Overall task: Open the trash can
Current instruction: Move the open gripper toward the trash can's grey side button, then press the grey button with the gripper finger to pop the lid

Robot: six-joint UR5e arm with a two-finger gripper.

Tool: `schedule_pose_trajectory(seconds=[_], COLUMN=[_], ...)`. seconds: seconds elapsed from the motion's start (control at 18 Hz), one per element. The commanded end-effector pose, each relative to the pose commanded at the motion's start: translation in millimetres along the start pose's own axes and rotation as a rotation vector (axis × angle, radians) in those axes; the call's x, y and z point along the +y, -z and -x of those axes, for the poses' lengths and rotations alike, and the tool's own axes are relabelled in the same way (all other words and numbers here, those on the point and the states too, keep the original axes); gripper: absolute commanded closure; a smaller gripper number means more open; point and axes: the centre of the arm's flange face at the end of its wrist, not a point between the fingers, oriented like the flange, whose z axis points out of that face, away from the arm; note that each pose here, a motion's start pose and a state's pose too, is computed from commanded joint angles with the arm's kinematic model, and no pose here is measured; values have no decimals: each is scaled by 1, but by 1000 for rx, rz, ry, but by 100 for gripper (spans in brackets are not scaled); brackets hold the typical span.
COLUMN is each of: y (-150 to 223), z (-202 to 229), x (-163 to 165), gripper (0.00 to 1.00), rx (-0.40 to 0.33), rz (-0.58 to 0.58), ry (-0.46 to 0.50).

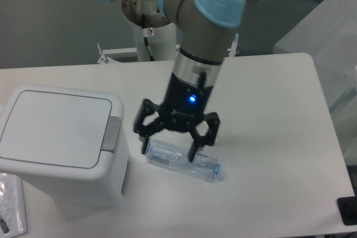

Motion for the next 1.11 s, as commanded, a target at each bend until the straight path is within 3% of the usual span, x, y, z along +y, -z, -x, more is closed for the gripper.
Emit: schedule_pose_trajectory(seconds=[0.61, 1.11], y=[-35, -43], z=[-14, -10], x=[11, 13], gripper=[0, 0], rx=[30, 32], rz=[54, 65], ry=[-15, -15])
